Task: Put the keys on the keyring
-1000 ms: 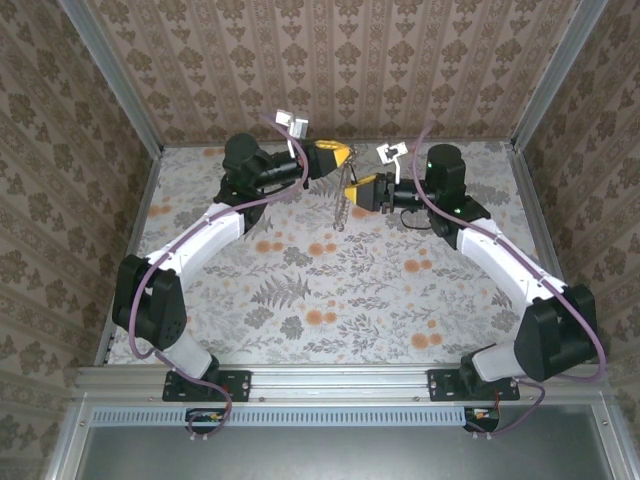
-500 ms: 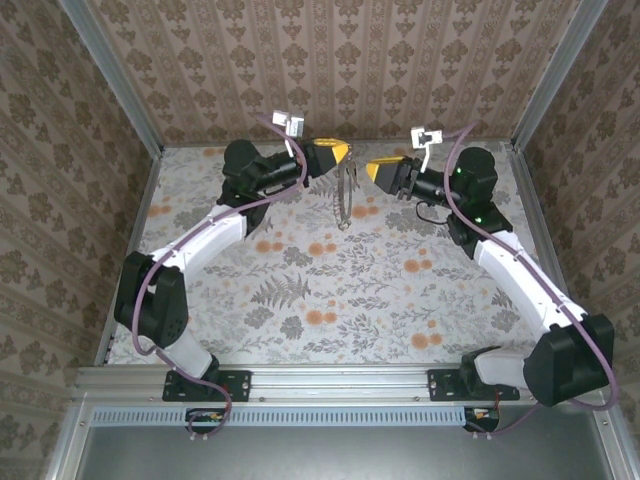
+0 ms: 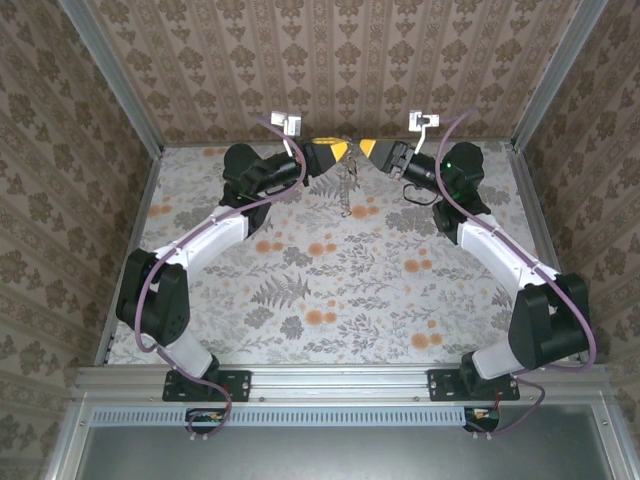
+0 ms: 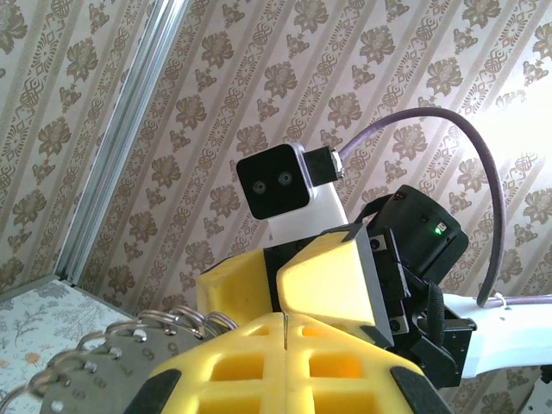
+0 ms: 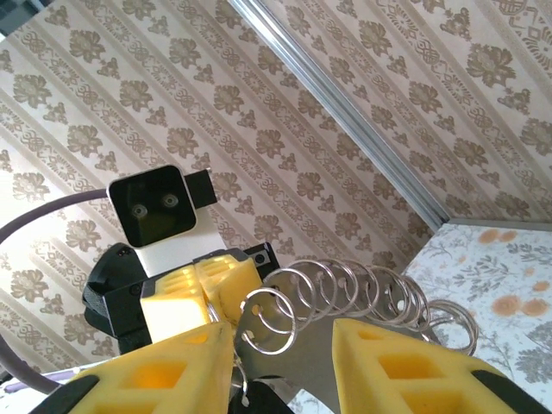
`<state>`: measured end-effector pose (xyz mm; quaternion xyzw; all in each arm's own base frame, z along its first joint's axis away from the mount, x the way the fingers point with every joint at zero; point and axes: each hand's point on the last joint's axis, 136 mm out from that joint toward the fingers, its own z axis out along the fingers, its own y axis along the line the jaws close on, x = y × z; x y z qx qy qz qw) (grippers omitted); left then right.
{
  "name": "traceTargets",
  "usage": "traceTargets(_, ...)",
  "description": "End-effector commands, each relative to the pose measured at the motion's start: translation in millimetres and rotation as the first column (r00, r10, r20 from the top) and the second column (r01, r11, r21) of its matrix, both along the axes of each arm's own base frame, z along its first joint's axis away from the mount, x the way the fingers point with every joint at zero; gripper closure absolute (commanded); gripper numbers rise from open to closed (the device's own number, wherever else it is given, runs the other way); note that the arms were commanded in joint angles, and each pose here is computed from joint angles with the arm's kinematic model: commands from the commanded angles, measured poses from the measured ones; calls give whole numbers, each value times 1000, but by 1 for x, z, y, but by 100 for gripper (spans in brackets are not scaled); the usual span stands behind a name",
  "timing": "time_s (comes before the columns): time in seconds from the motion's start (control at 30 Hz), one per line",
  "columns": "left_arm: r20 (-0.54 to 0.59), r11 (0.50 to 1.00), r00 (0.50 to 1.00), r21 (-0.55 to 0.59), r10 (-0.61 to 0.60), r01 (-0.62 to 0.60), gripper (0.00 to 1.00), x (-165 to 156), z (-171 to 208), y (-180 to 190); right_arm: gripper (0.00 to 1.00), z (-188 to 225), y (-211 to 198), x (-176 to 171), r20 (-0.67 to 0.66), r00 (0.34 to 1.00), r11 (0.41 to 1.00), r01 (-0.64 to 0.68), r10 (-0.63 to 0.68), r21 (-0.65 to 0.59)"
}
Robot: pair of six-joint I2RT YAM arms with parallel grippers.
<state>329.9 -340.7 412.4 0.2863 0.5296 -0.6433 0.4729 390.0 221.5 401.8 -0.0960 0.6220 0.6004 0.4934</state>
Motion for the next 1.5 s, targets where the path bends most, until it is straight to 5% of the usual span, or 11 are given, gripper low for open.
traceTargets(0.0,31,999,1000,-45,2,-1,100,-1,10,2,64,33,8,-13,99,994,997,-57,53,43)
traceTargets(1.1,33,998,999,-61,-5,7,100,0,14,1,73,7,22,-14,41,994,994,-104,103,33)
traceTargets(1.3,33,998,999,-61,-7,9,100,0,14,1,83,7,23,-14,42,993,993,-111,109,39)
traceTargets(1.47,32,998,999,-62,-6,8,100,1,14,0,76,6,24,-14,38,992,992,-120,118,43)
